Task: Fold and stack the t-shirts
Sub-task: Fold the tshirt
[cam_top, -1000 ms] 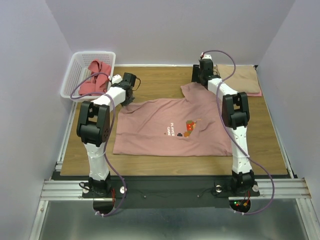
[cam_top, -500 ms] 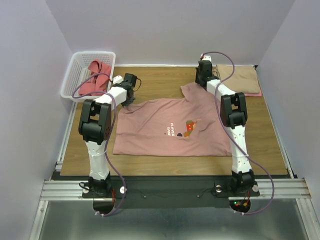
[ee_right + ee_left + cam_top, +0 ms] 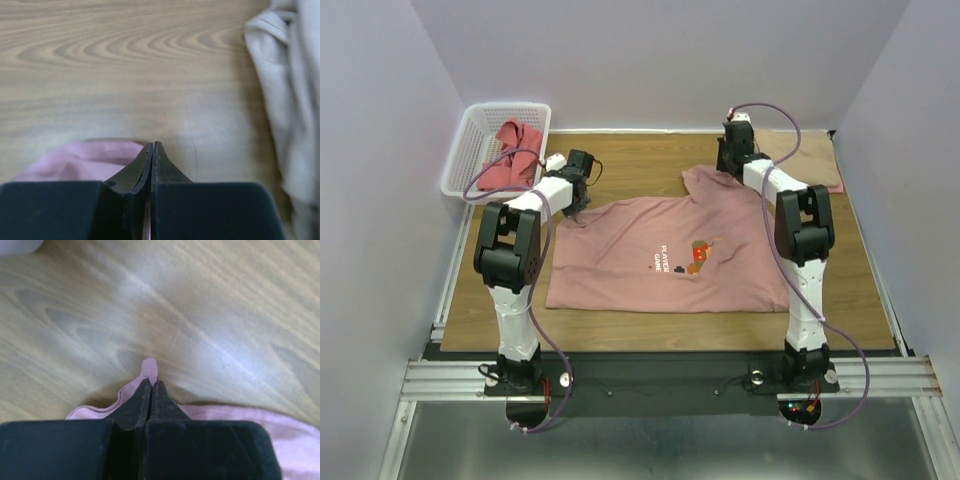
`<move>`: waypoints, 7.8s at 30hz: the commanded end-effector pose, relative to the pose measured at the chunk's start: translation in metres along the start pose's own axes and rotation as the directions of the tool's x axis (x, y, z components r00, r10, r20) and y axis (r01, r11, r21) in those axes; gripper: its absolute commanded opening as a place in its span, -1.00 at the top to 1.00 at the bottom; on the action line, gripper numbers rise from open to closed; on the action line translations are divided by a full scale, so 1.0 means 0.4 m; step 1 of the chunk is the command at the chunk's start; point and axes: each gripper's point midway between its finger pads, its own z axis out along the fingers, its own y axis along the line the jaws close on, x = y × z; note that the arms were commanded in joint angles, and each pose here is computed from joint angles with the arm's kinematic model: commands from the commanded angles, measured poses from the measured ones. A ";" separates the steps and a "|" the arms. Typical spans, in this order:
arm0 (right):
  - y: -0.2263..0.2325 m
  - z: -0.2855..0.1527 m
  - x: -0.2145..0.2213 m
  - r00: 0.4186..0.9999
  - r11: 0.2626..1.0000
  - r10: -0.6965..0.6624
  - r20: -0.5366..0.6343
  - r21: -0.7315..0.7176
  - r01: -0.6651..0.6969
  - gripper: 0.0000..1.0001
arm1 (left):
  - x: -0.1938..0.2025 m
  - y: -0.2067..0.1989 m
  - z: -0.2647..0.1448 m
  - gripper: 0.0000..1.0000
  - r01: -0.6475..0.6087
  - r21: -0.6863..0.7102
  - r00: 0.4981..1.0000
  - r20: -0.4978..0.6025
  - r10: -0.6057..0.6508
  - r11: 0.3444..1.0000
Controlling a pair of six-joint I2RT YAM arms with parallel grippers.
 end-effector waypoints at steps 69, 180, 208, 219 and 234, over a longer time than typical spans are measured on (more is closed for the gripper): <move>-0.271 -0.857 0.288 0.894 0.885 0.447 0.044 0.123 -0.449 0.99 | 0.140 0.229 -0.174 1.00 0.030 0.029 0.998 0.056 -0.032 0.999; 0.113 -0.758 0.522 0.843 0.875 0.014 -0.538 -0.401 -0.270 -0.88 | 0.309 0.082 -0.169 -0.97 0.031 0.287 0.990 -0.139 0.009 0.957; 0.113 -0.889 0.405 0.919 0.906 0.100 -0.382 -0.347 -0.243 -1.00 | 0.310 0.079 -0.170 -0.97 0.027 0.288 0.989 -0.147 0.016 0.957; 0.110 -0.772 0.540 0.849 0.960 0.037 -0.527 -0.217 -0.177 -1.00 | 0.289 0.076 -0.177 -0.97 0.004 0.278 0.991 -0.129 0.034 0.961; 0.110 -0.916 0.549 0.855 0.876 0.099 -0.509 -0.363 -0.318 -1.00 | 0.239 0.057 -0.198 -0.97 -0.056 0.277 0.992 -0.092 0.085 0.959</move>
